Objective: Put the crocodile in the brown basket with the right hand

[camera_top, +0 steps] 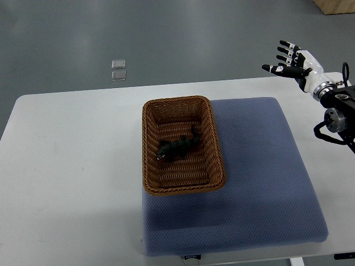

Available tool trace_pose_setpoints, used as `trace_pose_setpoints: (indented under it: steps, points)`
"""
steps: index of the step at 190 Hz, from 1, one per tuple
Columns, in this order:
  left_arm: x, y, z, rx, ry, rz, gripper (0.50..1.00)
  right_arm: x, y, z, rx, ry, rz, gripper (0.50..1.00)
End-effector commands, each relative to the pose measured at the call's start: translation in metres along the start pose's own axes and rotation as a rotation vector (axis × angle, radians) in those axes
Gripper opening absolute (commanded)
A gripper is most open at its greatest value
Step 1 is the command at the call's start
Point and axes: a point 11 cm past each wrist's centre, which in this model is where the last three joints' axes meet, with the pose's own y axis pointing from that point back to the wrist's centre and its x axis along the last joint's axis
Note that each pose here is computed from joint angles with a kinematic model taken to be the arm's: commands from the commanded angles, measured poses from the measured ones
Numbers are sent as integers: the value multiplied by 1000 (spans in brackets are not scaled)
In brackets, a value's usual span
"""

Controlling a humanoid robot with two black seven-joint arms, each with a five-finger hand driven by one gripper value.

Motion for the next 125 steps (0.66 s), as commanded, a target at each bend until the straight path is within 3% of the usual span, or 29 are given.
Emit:
trace_pose_setpoints:
  steps: [1,125]
  points:
    - [0,0,0,-1,0,-1,1000,-3,1,4,-5,-7,-3,930]
    - [0,0,0,1,0,1,1000,-16,2,14,-20,-27,-30,930]
